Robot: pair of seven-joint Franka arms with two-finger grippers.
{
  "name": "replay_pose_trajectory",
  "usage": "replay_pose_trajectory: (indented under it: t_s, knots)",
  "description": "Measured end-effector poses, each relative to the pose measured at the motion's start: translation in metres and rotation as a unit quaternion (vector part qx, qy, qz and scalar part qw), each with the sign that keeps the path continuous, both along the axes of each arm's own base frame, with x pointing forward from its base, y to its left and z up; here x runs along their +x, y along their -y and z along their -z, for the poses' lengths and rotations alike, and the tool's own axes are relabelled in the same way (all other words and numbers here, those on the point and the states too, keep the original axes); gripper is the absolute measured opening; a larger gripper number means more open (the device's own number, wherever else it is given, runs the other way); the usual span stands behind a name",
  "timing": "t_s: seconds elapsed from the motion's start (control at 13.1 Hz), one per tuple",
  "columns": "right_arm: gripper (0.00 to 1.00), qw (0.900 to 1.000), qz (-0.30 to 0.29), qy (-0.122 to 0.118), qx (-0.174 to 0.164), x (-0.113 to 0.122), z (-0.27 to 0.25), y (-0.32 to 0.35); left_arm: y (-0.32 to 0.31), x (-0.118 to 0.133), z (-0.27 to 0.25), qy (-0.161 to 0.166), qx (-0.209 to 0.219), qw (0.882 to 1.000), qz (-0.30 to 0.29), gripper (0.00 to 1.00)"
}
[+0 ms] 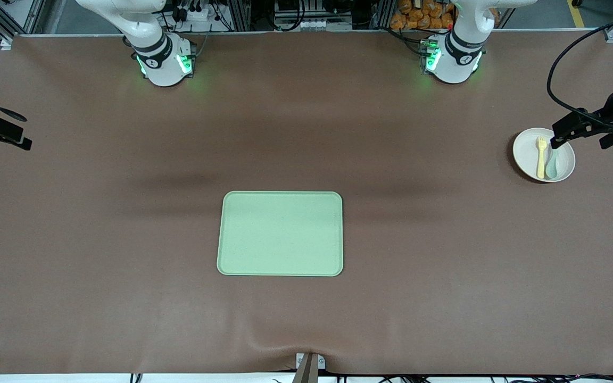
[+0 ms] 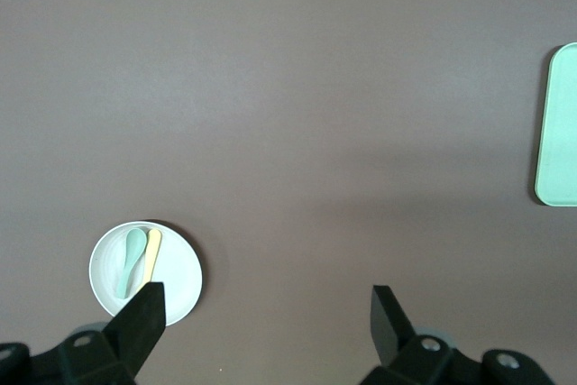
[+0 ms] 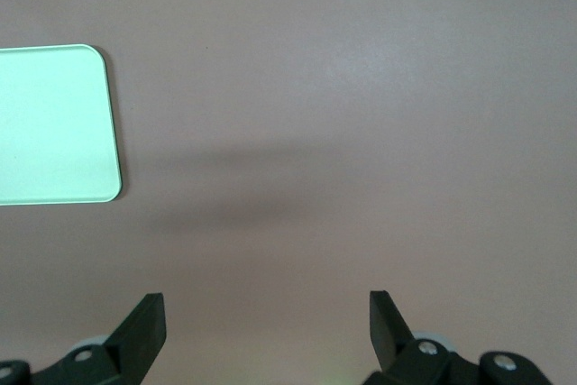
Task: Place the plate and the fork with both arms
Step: 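Lower the left gripper toward the white plate's rim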
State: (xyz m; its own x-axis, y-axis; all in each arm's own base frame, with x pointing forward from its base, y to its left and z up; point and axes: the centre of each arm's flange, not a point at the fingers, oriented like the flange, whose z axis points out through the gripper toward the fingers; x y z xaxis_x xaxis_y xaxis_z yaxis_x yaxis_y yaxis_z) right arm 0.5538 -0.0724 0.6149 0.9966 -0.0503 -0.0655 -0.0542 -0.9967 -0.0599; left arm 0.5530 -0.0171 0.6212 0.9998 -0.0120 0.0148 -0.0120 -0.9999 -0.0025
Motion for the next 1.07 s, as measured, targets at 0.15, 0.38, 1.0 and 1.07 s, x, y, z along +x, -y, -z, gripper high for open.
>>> replay_pose_trajectory:
  t_s: [0.15,0.38,1.0,1.07]
  knots:
    - [1.0,1.0,0.0,0.0,0.0,0.0,0.0,0.0,0.0,0.0,0.0,-0.001,0.0,1.0,0.0,1.0]
    - [1.0,1.0,0.0,0.0,0.0,0.0,0.0,0.0,-0.001,0.001,0.004,-0.004,0.0,1.0,-0.001,1.0]
    - [1.0,1.0,-0.001,0.0,0.0,0.0,0.0,-0.001,-0.039,0.017,0.041,-0.042,-0.001,0.999,-0.011,1.0]
    - [1.0,1.0,-0.001,0.0,0.0,0.0,0.0,-0.001,-0.05,0.019,0.047,-0.047,-0.008,0.999,-0.01,1.0]
